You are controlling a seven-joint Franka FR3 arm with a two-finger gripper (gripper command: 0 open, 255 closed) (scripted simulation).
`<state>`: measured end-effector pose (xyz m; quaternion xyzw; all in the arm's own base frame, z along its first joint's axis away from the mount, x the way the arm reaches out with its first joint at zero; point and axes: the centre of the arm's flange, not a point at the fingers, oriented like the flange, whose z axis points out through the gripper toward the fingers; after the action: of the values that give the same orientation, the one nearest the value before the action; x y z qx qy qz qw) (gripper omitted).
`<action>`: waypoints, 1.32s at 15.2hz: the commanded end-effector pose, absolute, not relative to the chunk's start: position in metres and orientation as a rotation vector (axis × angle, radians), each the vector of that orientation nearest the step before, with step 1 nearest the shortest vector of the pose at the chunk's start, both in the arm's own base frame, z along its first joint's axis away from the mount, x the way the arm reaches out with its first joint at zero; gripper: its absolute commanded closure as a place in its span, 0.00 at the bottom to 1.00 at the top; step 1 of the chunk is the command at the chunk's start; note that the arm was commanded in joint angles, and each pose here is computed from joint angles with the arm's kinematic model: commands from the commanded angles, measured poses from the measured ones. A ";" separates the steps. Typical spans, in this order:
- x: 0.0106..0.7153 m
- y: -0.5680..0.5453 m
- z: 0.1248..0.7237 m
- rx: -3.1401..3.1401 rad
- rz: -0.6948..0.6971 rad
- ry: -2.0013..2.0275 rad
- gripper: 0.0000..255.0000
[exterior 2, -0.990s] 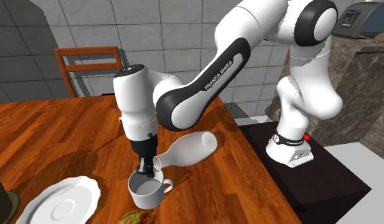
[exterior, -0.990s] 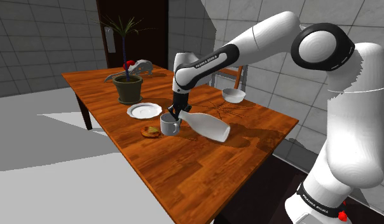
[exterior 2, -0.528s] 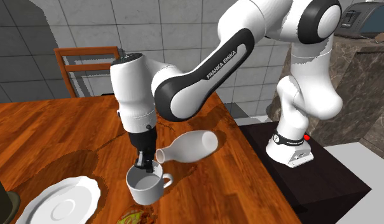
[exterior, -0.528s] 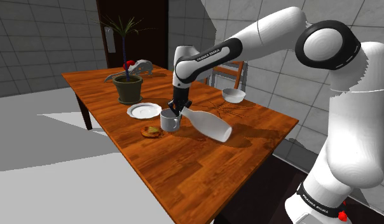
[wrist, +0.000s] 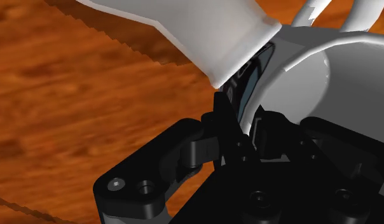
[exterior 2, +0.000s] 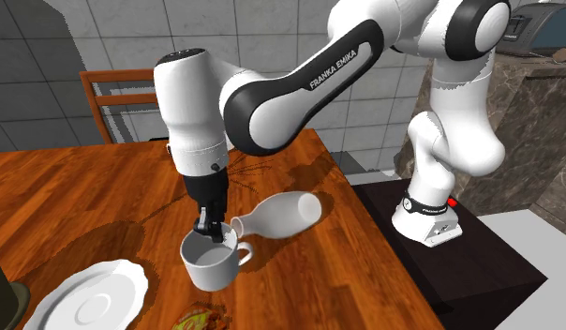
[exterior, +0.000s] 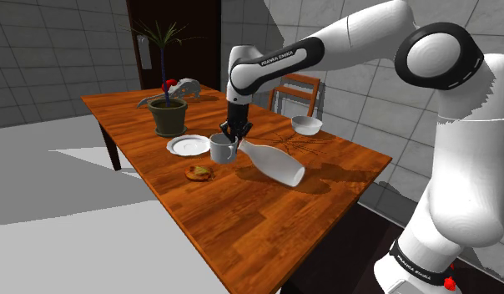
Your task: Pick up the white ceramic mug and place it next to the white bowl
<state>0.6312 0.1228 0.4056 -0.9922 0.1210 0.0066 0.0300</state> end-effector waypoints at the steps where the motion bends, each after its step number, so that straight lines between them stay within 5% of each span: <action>1: 0.631 0.122 0.417 -3.059 0.021 0.374 1.00; 20: 0.617 0.058 0.489 -3.059 0.021 0.374 1.00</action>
<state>0.6227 0.0697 0.4918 -0.9921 0.1217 0.0068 0.0299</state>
